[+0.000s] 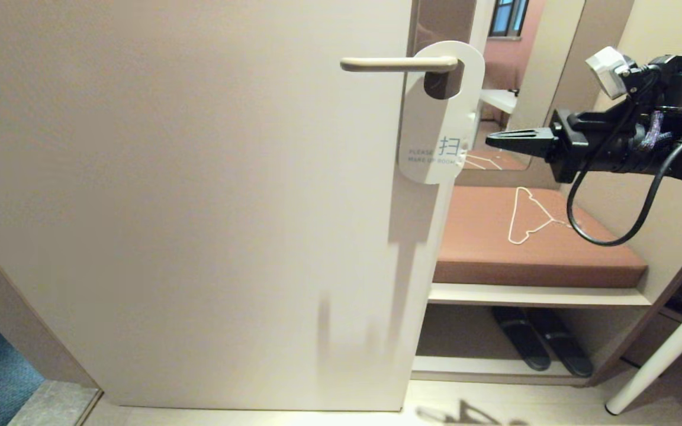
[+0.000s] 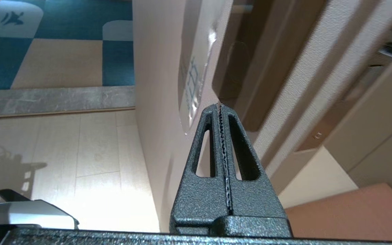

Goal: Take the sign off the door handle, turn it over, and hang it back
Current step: Take down the sign

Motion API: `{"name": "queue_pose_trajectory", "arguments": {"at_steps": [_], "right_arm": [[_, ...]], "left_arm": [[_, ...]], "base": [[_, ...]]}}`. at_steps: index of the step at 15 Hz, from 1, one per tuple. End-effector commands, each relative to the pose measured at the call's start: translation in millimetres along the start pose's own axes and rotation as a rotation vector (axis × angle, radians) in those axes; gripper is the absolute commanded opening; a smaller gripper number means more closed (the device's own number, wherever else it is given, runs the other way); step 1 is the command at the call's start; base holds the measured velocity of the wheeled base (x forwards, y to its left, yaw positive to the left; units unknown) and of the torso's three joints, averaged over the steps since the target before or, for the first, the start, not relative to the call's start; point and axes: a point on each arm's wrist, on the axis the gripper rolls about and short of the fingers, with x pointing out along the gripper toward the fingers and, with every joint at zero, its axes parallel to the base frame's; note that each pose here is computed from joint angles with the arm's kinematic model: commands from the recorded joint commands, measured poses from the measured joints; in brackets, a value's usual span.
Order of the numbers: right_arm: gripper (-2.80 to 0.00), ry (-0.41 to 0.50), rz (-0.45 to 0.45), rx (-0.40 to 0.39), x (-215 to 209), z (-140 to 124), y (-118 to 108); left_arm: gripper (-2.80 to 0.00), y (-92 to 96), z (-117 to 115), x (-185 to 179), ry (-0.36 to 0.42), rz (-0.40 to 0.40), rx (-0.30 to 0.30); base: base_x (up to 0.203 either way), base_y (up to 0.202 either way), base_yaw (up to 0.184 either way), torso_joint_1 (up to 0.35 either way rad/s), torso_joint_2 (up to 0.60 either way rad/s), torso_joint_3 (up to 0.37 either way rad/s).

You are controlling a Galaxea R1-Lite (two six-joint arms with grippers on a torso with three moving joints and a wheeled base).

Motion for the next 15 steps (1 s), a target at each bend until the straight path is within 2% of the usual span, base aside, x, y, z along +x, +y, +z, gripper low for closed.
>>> {"name": "queue_pose_trajectory", "arguments": {"at_steps": [1,6,7,15], "right_arm": [[-2.80,0.000,0.012,0.002,2.6,-2.8,0.6],[-2.80,0.005,0.012,0.006,2.9,-6.1,0.9],[0.00,0.008,0.012,0.011,2.9,-8.3,1.4],[0.00,0.018,0.039,0.046,5.8,-16.1,6.1]], "left_arm": [[-2.80,0.0,0.3,0.0,-0.001,-0.001,0.000],[-2.80,0.0,0.3,0.0,-0.001,-0.001,0.000],[-2.80,0.0,0.4,0.0,-0.001,-0.001,0.000],[-2.80,0.0,0.0,0.1,0.000,0.000,0.000]], "base": [[0.000,0.000,0.000,0.000,0.00,0.000],[0.000,0.000,0.000,0.000,0.00,0.000],[0.000,0.000,0.000,0.000,0.00,0.000],[0.000,0.000,0.000,0.000,0.00,0.000]]}}
